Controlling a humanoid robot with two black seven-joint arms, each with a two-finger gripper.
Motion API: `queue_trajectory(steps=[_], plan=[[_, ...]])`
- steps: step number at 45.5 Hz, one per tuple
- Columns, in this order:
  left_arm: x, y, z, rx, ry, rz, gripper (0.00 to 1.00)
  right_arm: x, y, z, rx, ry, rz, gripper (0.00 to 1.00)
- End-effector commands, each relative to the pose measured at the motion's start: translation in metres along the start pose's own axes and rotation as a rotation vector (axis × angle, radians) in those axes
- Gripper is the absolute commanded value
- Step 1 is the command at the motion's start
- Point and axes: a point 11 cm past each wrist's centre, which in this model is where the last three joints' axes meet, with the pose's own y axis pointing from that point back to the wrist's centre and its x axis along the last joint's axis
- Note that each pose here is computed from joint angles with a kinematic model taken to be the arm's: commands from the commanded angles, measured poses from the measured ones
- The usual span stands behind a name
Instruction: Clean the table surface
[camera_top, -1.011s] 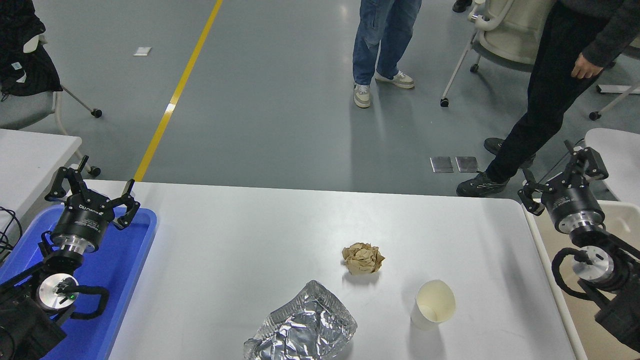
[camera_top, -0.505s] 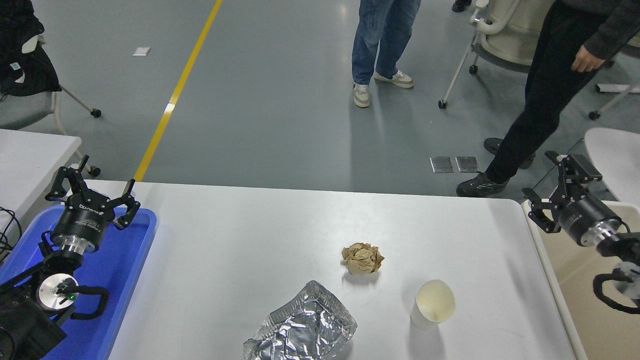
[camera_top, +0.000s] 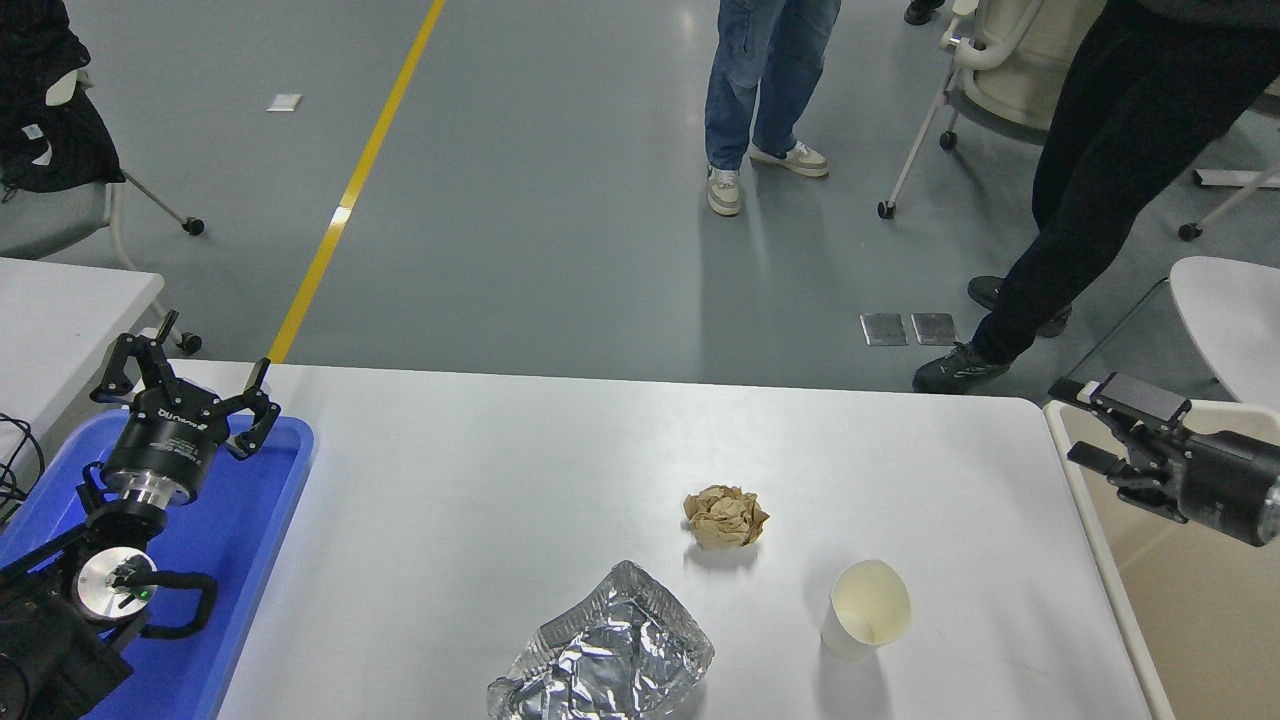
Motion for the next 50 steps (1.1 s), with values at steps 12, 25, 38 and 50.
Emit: queue_trajectory(steps=[12,25,38,50], plan=[[0.0,0.0,0.0,-0.001,0.0,0.001,1.0,-0.074,0.016,0.001,-0.034,0.235,-0.304,1.0],[0.0,0.0,0.0,0.0,0.001,0.0,1.0,-0.077,0.018,-0.001,-0.059,0.24,-0.303,1.0],[0.0,0.0,0.0,0.001,0.002,-0.002,1.0,-0.076,0.016,-0.013,-0.129,0.05,-0.215,1.0],[0.0,0.0,0.0,0.001,0.001,0.0,1.0,-0.087,0.014,-0.024,-0.104,0.03,-0.206,1.0]])
